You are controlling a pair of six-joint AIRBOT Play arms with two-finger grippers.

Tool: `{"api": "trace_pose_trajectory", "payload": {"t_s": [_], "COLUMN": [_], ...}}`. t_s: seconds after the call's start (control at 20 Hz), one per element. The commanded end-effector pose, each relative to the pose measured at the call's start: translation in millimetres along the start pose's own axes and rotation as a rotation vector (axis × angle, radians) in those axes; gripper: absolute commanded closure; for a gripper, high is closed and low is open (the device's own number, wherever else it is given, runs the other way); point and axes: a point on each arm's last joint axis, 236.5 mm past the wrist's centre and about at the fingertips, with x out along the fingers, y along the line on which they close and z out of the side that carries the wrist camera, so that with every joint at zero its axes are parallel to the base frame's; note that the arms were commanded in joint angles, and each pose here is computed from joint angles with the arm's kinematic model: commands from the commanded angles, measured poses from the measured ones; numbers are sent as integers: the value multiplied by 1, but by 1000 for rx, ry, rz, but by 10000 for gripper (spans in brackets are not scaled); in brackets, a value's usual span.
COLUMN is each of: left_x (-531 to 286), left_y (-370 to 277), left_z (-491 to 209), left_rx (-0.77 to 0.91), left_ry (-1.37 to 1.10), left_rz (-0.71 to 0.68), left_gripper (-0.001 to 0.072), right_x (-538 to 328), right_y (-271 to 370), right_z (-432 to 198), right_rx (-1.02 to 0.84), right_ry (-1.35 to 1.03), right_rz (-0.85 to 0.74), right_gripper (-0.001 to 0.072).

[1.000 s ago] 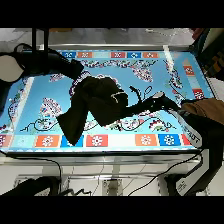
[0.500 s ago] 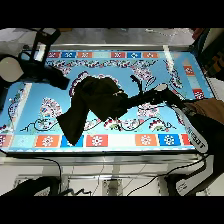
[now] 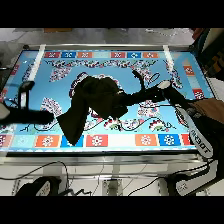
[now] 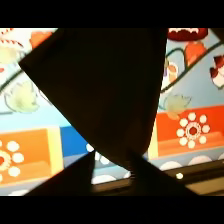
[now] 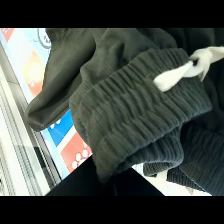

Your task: Fold the clothes and pants, and hang the long-sleeved shirts on hangers.

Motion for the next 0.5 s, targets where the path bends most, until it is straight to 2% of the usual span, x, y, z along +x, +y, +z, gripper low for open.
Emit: {"api": "trace_pose_trajectory", "payload": {"t_s": [0.0, 0.2, 0.45], "left_x": [45, 76, 94], "left_y": [-8, -9, -17], "left_z": [-81, -138, -127], "left_rx": [-113, -172, -206], "left_ry": [85, 206, 143], "left_rz": [-70, -91, -140], "left_gripper": [-13, 14, 14], "right_x": [0, 0, 0], "right_y": [1, 1, 2], "right_z": [0, 0, 0], "right_rx": [1, 1, 1], "right_ry": [1, 1, 0], "right_rz": [-1, 0, 0], "right_gripper": [665, 664, 664]}}
